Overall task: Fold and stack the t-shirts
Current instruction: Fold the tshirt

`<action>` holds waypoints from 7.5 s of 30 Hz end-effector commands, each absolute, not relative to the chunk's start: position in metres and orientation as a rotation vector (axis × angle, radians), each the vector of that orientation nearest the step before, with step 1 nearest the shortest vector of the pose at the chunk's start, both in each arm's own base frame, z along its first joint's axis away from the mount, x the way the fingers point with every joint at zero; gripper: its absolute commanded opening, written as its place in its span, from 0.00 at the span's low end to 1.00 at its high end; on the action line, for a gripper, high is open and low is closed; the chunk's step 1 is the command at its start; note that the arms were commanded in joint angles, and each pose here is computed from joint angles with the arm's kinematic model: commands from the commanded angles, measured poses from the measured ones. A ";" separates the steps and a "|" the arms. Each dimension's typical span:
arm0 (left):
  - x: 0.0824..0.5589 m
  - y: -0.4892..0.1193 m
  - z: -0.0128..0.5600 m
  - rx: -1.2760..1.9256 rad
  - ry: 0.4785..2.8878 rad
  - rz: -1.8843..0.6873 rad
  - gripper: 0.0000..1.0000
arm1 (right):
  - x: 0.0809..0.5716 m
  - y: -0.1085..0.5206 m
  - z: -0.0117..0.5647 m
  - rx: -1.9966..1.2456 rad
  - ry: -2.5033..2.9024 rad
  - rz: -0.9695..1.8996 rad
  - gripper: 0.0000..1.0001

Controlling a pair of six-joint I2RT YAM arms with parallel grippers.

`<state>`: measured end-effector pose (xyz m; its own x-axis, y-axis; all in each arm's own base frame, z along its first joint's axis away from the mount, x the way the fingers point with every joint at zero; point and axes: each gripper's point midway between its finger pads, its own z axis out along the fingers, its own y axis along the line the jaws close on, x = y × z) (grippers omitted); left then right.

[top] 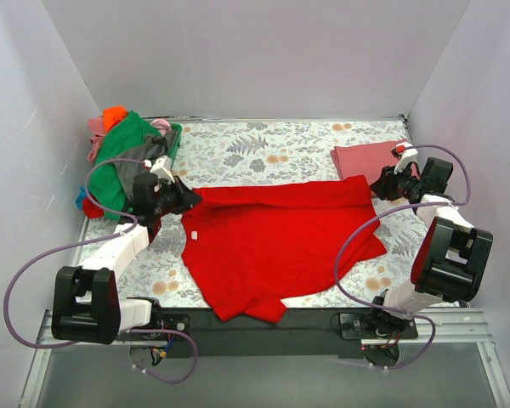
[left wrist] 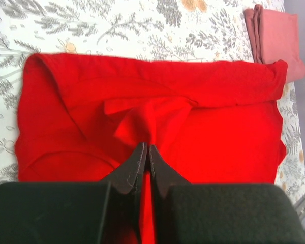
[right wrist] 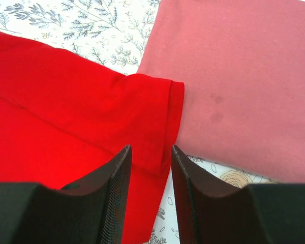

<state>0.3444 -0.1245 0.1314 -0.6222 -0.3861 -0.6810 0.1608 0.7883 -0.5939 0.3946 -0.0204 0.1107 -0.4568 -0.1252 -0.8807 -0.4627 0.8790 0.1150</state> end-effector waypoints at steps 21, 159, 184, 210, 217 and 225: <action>0.318 -0.121 0.070 -0.323 2.580 -0.664 0.73 | 0.386 -0.006 0.119 -0.435 2.015 0.520 0.45; 0.385 -0.152 0.099 -0.405 2.461 -0.549 0.55 | 0.383 -0.008 0.111 -0.408 2.044 0.588 0.46; 0.426 -0.090 0.038 -0.807 2.460 -0.061 0.42 | 0.382 -0.009 0.108 -0.404 2.053 0.589 0.47; 0.485 -0.073 0.050 -0.608 2.410 0.065 0.00 | 0.381 -0.009 0.106 -0.405 2.058 0.593 0.47; 0.489 -0.070 0.051 -0.609 2.418 0.042 0.00 | 0.381 -0.010 0.101 -0.403 2.077 0.593 0.47; 0.490 -0.074 0.051 -0.597 2.431 -0.004 0.00 | 0.366 0.052 0.102 -0.672 2.081 0.740 0.46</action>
<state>0.4790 -0.0787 0.0371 -0.7219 -0.4224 -0.5481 -0.4244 0.8959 -0.1315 0.3704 0.0084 0.0927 -0.5651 -0.0998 -0.8190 -0.5313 0.8034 0.2687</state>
